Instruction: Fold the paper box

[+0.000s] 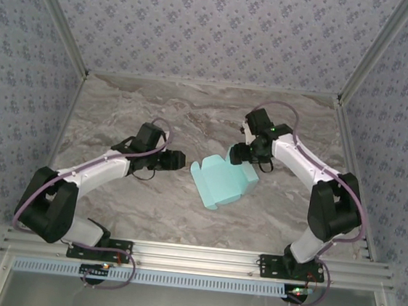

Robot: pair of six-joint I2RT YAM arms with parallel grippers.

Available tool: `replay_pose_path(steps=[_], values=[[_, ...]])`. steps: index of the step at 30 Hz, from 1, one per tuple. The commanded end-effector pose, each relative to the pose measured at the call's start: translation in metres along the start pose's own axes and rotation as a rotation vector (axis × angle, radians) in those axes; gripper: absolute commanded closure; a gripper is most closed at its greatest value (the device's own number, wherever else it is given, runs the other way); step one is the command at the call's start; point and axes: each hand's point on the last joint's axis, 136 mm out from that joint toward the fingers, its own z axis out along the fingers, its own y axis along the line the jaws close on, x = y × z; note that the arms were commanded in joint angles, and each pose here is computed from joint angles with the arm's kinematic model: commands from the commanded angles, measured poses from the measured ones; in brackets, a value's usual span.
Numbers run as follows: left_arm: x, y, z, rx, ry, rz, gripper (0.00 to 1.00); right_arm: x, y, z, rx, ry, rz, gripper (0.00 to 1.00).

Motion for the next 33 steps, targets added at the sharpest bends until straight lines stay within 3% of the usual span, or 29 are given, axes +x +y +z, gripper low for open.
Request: replay_pose_path(steps=[1, 6, 20, 28, 33], values=[[-0.006, 0.003, -0.009, -0.03, -0.026, 0.008, 0.38, -0.004, 0.006, -0.003, -0.015, 0.0, 0.016, 0.34], [-0.007, 0.006, -0.009, -0.052, -0.029, 0.016, 0.37, -0.007, 0.016, 0.004, -0.052, -0.032, 0.049, 0.43], [-0.013, 0.01, -0.016, -0.09, -0.043, 0.042, 0.37, -0.008, 0.043, 0.033, -0.202, -0.053, 0.166, 0.53], [-0.022, 0.007, -0.027, -0.108, -0.075, 0.052, 0.37, -0.028, 0.077, 0.027, -0.484, -0.162, 0.421, 0.53], [-0.029, 0.01, -0.041, -0.142, -0.104, 0.051, 0.37, -0.029, 0.078, 0.055, -0.578, -0.179, 0.637, 0.53]])
